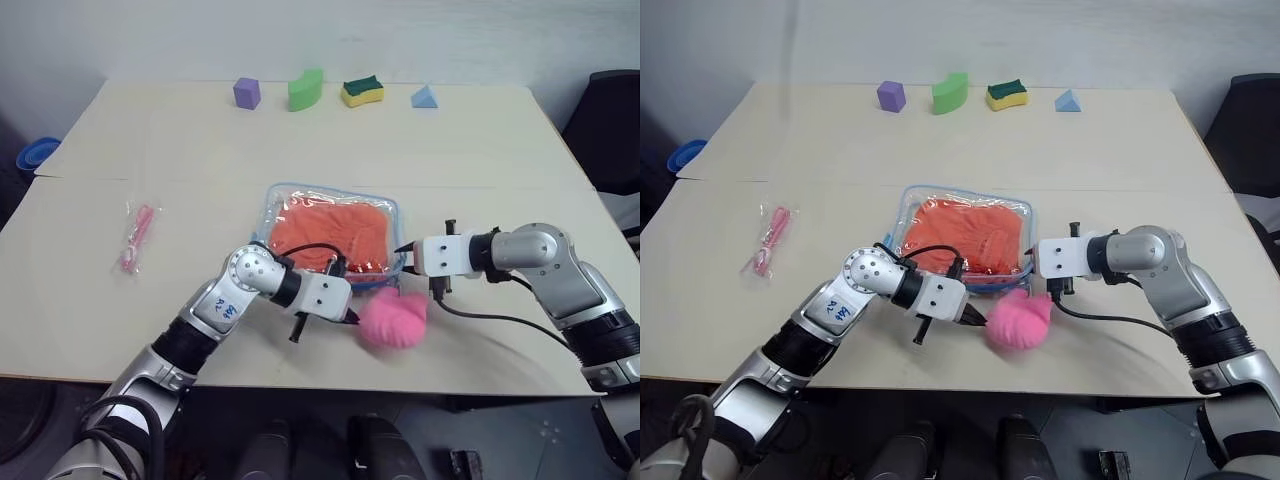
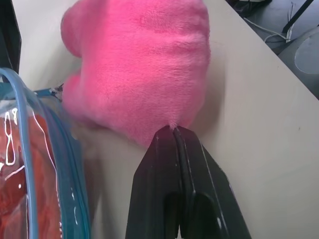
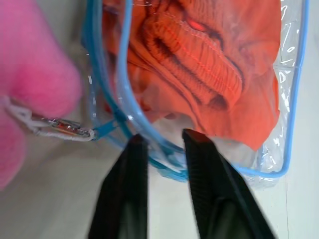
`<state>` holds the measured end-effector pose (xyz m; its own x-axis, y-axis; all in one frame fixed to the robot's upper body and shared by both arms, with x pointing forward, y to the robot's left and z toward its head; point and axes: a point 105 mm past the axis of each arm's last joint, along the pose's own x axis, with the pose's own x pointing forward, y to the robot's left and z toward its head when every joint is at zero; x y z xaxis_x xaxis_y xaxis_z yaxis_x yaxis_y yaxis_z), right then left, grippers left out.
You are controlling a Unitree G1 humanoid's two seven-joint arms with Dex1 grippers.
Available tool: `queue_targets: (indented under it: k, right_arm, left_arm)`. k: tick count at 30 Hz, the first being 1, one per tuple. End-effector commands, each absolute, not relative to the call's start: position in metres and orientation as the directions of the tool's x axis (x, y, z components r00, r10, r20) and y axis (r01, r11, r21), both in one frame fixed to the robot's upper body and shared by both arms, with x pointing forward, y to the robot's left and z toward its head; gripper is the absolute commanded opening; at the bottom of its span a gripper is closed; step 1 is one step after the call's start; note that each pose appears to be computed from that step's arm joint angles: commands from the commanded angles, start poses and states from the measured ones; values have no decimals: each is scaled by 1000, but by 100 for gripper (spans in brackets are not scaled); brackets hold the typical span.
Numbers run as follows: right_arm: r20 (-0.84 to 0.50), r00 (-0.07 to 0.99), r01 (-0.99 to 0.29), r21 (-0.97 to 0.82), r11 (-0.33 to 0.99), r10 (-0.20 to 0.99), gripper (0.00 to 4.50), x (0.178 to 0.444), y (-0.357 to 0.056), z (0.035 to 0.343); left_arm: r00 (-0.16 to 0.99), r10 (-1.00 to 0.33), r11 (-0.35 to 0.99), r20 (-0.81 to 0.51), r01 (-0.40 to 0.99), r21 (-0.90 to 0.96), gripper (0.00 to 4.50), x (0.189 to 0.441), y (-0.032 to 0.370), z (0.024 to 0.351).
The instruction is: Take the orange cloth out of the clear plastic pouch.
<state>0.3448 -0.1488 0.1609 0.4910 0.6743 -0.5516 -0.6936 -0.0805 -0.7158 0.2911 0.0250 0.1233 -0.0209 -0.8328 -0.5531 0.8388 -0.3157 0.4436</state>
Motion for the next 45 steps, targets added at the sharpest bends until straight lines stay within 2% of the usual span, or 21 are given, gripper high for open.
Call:
queue_targets:
  k: [1,8,20,24,27,29,31,33,39,43,45]
  right_arm:
    - [-507,499,-653,-753,-79,703,2,344,-146,177]
    - [-525,524,-656,-751,-75,670,2,348,-157,173]
    - [-508,588,-633,-774,-33,629,2,362,-182,173]
    - [-482,587,-639,-769,7,650,2,363,-181,175]
    - [-474,575,-648,-762,16,667,2,363,-174,174]
    - [-476,571,-650,-760,14,669,0,363,-172,174]
    - [-479,567,-650,-760,6,669,0,363,-170,173]
    - [-483,565,-650,-760,1,669,0,364,-169,173]
    - [-493,565,-648,-761,-13,662,0,364,-168,173]
    - [-495,565,-646,-763,-19,660,0,364,-165,174]
    - [-491,569,-644,-765,-15,660,0,365,-164,175]
  left_arm:
    - [31,-839,-281,-543,831,481,0,295,29,129]
    - [138,-849,-140,-509,871,470,0,301,57,137]
    - [361,-788,108,-498,878,466,0,281,140,157]
    - [388,-818,179,-424,874,453,0,280,145,175]
    - [348,-860,172,-374,887,429,0,285,130,185]
    - [289,-887,128,-359,903,410,38,285,116,188]
    - [190,-907,16,-377,908,419,86,282,94,187]
    - [138,-903,-67,-407,890,452,136,283,78,184]
    - [-39,-890,-290,-455,817,498,326,288,30,180]
    - [-90,-886,-345,-455,784,516,447,293,-1,175]
    - [-124,-878,-377,-462,776,506,449,290,-14,170]
